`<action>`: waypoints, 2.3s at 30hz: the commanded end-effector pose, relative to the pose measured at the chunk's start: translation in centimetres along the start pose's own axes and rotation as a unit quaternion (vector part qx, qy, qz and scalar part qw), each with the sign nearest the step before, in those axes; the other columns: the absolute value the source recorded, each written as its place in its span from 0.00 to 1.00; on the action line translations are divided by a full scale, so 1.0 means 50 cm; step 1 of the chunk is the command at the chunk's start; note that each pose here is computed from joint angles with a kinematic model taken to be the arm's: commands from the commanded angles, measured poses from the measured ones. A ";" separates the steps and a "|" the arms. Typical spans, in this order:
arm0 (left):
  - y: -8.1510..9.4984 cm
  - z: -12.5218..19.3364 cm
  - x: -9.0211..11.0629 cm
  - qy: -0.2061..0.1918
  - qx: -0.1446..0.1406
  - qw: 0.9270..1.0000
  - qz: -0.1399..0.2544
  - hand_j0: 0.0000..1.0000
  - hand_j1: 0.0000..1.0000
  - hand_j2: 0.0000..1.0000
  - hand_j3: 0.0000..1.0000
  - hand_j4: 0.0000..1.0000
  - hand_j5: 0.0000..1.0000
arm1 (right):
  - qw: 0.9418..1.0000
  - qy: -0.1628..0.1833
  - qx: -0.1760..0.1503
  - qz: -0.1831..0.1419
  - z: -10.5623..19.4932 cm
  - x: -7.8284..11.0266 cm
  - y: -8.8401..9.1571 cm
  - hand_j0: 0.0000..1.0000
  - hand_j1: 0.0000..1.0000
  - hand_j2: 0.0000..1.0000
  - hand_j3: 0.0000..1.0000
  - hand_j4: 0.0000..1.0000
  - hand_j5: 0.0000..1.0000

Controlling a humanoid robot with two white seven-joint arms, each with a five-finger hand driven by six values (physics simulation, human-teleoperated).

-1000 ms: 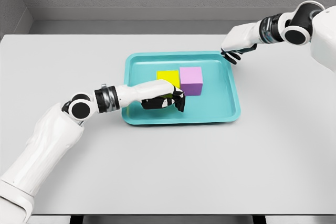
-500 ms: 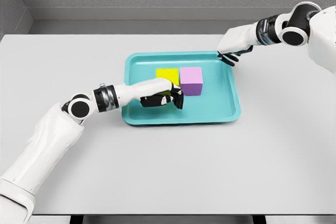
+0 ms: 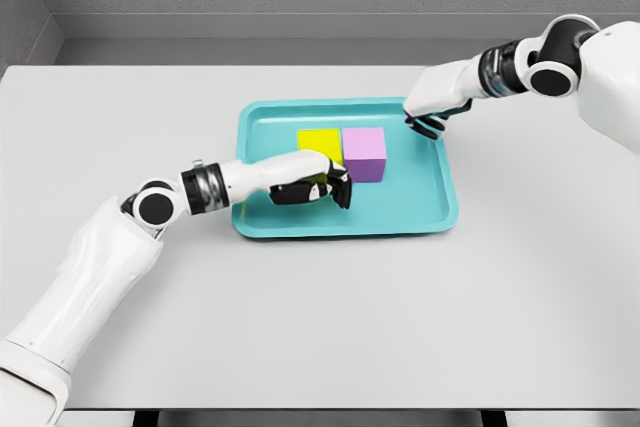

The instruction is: Push two cubes

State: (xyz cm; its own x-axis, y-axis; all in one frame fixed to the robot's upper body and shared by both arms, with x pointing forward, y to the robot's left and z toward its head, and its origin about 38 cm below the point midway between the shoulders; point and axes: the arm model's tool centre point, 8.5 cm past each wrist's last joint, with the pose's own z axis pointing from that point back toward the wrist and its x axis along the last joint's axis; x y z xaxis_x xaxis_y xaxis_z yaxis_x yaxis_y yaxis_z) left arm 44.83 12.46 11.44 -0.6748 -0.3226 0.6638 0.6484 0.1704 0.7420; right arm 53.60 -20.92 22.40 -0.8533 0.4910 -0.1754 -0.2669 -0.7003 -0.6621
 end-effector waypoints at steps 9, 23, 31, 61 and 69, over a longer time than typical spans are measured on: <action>0.015 -0.001 0.059 -0.045 0.011 0.999 -0.026 0.27 0.27 0.27 0.27 0.27 0.27 | 1.000 -0.020 0.008 -0.007 -0.021 0.020 0.020 0.16 0.16 0.16 0.16 0.16 0.16; 0.078 0.212 0.050 -0.006 0.015 0.999 -0.042 0.26 0.26 0.26 0.26 0.26 0.26 | 0.999 -0.037 0.011 -0.011 -0.055 0.046 0.024 0.16 0.16 0.16 0.16 0.16 0.16; 0.102 0.229 0.008 0.026 0.031 0.999 -0.028 0.26 0.26 0.26 0.26 0.26 0.26 | 0.999 -0.037 0.013 -0.015 -0.061 0.045 0.025 0.16 0.16 0.16 0.16 0.16 0.16; 0.137 0.294 0.015 0.042 0.042 0.997 -0.041 0.26 0.26 0.26 0.26 0.26 0.26 | 0.999 -0.019 0.009 -0.025 -0.032 0.017 0.036 0.16 0.16 0.16 0.16 0.16 0.16; 0.173 0.368 0.013 0.077 0.053 0.994 -0.059 1.00 1.00 1.00 1.00 1.00 1.00 | 0.985 0.123 -0.007 -0.119 0.219 -0.164 0.173 0.56 0.56 0.56 0.56 0.56 0.56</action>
State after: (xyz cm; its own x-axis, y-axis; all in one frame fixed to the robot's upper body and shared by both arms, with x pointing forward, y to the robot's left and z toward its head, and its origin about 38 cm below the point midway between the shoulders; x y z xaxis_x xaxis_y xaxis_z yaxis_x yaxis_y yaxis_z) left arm 43.50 29.14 19.11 -0.6840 -0.4551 0.5701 0.5393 0.2107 0.8153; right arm 53.67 -32.28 24.64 -0.7077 0.6853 -0.1721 -0.4011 -0.5902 -0.7006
